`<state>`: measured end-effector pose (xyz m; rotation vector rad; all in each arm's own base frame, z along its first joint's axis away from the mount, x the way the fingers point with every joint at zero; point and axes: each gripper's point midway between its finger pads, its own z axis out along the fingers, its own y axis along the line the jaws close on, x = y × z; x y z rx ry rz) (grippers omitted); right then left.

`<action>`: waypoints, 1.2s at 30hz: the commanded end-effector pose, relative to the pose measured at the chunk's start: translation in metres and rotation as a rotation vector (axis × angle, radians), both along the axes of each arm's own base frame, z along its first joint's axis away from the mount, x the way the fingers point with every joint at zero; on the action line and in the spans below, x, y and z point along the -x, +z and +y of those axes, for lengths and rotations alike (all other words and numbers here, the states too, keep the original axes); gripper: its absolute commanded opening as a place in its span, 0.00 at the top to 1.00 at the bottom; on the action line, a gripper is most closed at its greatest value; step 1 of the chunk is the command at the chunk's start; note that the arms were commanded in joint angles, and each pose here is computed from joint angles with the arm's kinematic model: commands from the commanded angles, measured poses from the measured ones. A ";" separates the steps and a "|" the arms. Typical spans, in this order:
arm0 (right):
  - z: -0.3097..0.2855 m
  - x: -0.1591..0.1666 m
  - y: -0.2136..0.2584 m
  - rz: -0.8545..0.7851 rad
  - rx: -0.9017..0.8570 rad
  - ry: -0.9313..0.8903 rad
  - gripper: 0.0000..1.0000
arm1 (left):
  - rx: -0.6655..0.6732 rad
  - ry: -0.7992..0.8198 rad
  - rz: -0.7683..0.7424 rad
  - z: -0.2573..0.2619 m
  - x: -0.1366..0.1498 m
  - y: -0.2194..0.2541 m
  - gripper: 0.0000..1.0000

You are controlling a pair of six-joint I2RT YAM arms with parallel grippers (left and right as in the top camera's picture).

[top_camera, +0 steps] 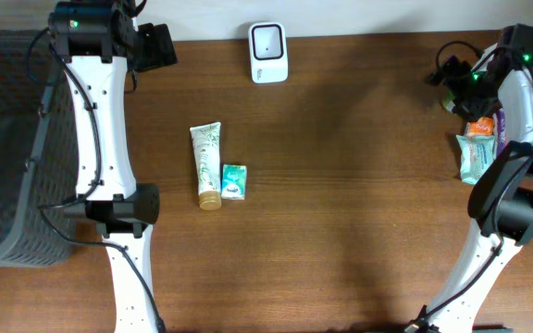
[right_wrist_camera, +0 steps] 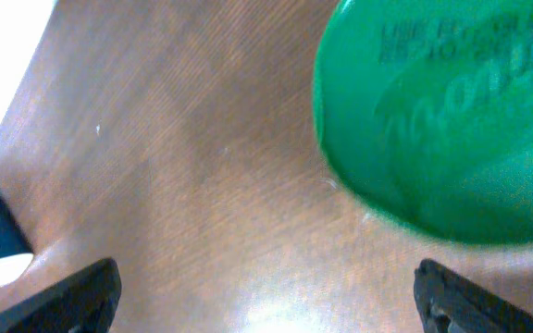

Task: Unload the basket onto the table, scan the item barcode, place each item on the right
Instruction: 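Reach the right gripper to the small green tissue pack by the tube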

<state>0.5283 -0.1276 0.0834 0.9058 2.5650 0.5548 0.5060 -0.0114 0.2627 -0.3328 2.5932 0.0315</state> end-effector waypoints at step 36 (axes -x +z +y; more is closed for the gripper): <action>0.451 0.180 -0.084 0.252 -0.206 0.947 0.54 | -0.015 -0.005 -0.019 0.002 0.003 0.010 0.01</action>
